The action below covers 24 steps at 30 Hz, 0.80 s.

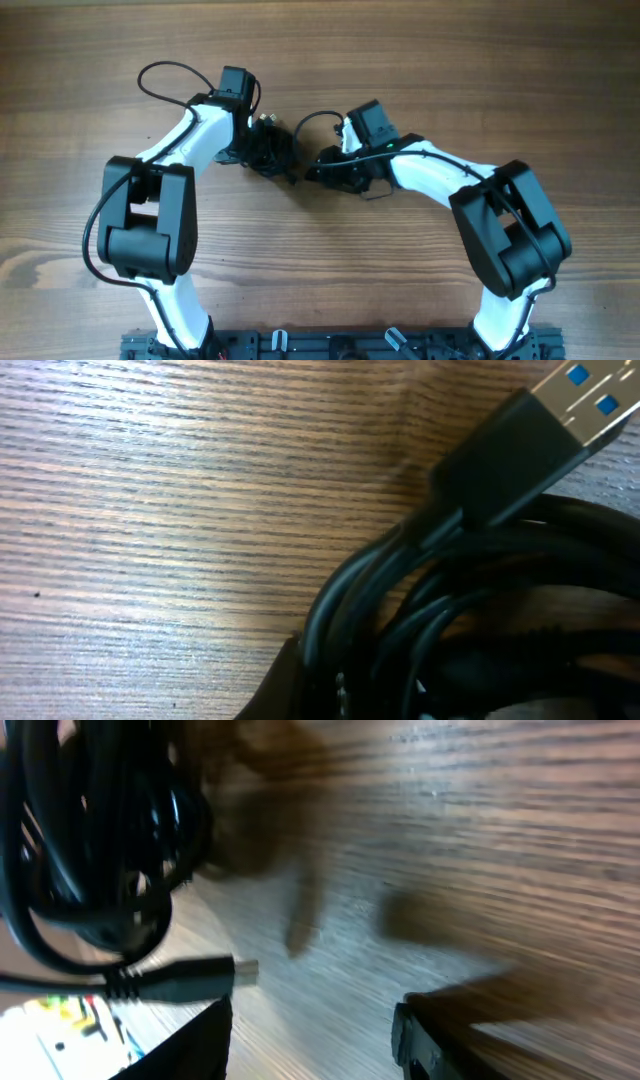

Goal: Untangle cables

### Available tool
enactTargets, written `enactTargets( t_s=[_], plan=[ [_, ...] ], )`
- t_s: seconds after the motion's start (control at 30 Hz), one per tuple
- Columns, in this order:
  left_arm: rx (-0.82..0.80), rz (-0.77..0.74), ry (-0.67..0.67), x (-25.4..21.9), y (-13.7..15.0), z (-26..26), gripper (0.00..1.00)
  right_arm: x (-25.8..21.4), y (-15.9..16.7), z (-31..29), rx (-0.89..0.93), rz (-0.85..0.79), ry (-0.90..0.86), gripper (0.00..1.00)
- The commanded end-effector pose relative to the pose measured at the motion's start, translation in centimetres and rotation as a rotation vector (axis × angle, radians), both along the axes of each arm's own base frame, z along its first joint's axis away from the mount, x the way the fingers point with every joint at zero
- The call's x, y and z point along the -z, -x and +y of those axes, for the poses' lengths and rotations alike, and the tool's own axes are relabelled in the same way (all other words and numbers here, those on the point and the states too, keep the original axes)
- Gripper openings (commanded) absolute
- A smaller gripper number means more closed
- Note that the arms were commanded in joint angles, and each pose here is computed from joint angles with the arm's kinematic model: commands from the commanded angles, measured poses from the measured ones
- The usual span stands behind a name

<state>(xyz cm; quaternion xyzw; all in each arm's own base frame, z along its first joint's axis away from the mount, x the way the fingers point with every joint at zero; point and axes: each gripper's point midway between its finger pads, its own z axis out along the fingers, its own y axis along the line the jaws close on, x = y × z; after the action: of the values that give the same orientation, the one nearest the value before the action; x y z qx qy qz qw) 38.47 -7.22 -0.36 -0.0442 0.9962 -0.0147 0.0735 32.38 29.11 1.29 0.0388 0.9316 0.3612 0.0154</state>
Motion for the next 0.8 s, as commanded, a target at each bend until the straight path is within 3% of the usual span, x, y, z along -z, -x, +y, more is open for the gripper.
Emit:
enactTargets(
  t_s=[0.0,0.13,0.43,0.57,0.77],
  plan=[
    [0.040,0.158,0.101,3.3,3.6,-0.9,0.04,-0.9,-2.2,-0.5,0.167,0.017,0.006,0.52],
    [0.061,0.173,0.292,2.6,3.6,-2.2,0.04,-1.9,-3.5,-0.5,0.258,0.072,-0.073,0.45],
    [0.074,0.129,0.676,-0.6,2.8,-3.9,0.04,-6.4,-5.2,1.9,0.328,0.181,-0.337,0.43],
    [0.069,0.126,0.696,-0.8,2.7,-3.9,0.04,-7.4,-4.6,2.6,0.358,0.304,-0.400,0.38],
    [0.072,0.116,0.695,-0.8,2.5,-3.9,0.04,-8.0,-3.5,3.1,0.306,0.362,-0.431,0.32]
  ],
)
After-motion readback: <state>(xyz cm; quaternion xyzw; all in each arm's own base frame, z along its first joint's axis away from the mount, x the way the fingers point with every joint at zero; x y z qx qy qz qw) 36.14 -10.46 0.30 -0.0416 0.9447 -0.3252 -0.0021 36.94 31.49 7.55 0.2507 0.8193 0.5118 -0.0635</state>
